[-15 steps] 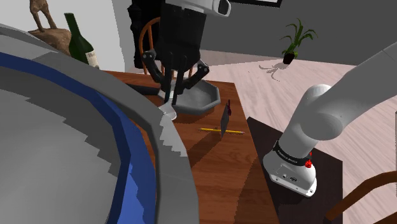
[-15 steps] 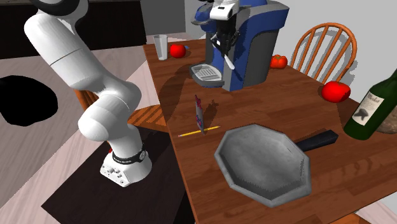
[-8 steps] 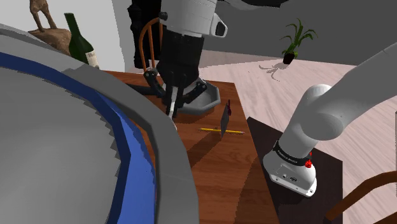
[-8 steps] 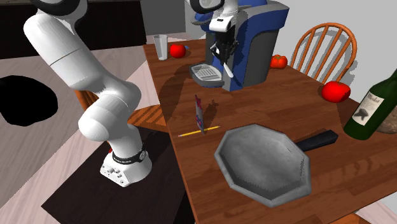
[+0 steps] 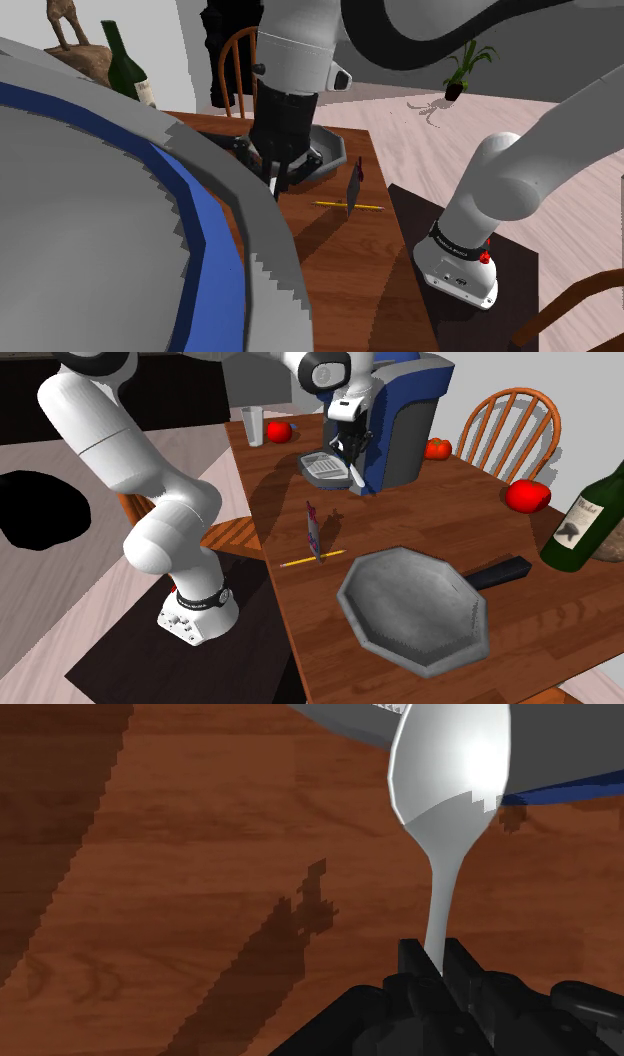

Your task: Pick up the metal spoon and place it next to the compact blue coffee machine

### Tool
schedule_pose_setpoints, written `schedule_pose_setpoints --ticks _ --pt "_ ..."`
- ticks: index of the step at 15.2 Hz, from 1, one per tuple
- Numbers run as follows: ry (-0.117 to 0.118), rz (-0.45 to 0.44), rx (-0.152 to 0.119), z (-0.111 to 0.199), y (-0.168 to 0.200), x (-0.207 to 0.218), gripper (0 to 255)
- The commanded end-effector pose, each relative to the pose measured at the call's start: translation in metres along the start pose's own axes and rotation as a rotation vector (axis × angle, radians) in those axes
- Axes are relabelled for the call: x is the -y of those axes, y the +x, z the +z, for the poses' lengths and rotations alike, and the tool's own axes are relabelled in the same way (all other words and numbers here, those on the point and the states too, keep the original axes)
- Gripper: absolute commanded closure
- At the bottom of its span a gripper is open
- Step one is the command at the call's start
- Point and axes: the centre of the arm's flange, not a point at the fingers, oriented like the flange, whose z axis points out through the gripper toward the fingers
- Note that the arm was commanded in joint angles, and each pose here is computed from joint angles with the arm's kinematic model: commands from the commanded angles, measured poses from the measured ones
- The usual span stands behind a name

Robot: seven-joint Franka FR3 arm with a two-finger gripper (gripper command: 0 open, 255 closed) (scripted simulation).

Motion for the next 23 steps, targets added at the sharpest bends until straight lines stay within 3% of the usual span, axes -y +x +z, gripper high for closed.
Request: schedule_pose_setpoints --ticks 1,23 --pt "0.0 0.0 0.0 0.012 0.003 0.0 255" --pt "0.0 0.0 0.0 0.126 0.02 -0.015 255"
